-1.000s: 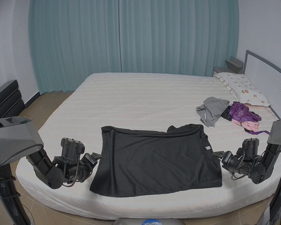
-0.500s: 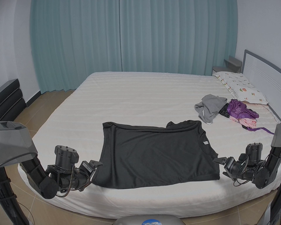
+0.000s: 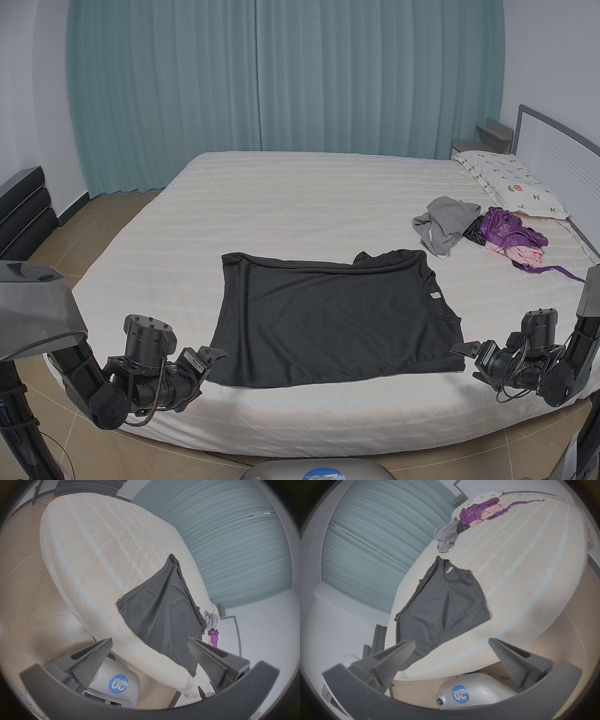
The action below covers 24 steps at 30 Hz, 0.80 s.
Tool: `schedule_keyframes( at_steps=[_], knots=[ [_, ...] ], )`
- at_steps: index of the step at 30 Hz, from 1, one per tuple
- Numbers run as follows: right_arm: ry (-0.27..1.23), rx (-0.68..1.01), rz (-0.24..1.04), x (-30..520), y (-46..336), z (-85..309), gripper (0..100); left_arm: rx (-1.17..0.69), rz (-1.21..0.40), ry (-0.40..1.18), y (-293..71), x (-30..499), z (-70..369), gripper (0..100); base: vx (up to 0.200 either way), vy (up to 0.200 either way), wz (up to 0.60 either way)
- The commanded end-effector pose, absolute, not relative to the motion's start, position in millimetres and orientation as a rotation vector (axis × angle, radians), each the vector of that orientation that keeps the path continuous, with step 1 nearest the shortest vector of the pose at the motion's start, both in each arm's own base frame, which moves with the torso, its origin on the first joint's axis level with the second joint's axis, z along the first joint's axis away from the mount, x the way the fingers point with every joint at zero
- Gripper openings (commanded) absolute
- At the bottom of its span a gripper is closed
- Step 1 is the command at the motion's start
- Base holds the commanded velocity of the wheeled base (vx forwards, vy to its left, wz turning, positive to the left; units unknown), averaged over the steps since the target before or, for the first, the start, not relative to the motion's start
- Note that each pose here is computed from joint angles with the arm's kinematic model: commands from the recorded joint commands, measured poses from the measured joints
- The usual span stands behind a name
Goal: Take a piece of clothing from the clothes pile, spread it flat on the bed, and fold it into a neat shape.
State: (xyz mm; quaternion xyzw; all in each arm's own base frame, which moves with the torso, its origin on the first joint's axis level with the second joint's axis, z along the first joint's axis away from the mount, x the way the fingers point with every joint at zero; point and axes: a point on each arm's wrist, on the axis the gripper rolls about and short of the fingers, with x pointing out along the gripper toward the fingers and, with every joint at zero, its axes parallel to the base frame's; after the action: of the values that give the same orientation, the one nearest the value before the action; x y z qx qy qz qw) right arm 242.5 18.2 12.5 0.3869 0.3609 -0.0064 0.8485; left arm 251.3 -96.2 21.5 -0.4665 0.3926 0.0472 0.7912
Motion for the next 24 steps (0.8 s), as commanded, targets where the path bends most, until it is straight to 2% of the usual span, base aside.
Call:
schedule_keyframes(
  at_steps=[1,13,24],
  knots=[
    [0.773,0.811,-0.012,242.5,19.7,9.7,100,-1.001,0.101,0.851,-97.2,251.3,20.0,100,-0.200,-0.200,0.00],
    [0.783,0.805,-0.002,242.0,23.3,8.6,100,-1.009,0.098,0.848,-98.4,252.1,21.0,100,-0.200,-0.200,0.00],
    [0.783,0.806,-0.004,242.0,23.3,8.6,100,-1.026,0.118,0.824,-91.3,255.8,23.3,100,0.000,0.000,0.00]
  ],
)
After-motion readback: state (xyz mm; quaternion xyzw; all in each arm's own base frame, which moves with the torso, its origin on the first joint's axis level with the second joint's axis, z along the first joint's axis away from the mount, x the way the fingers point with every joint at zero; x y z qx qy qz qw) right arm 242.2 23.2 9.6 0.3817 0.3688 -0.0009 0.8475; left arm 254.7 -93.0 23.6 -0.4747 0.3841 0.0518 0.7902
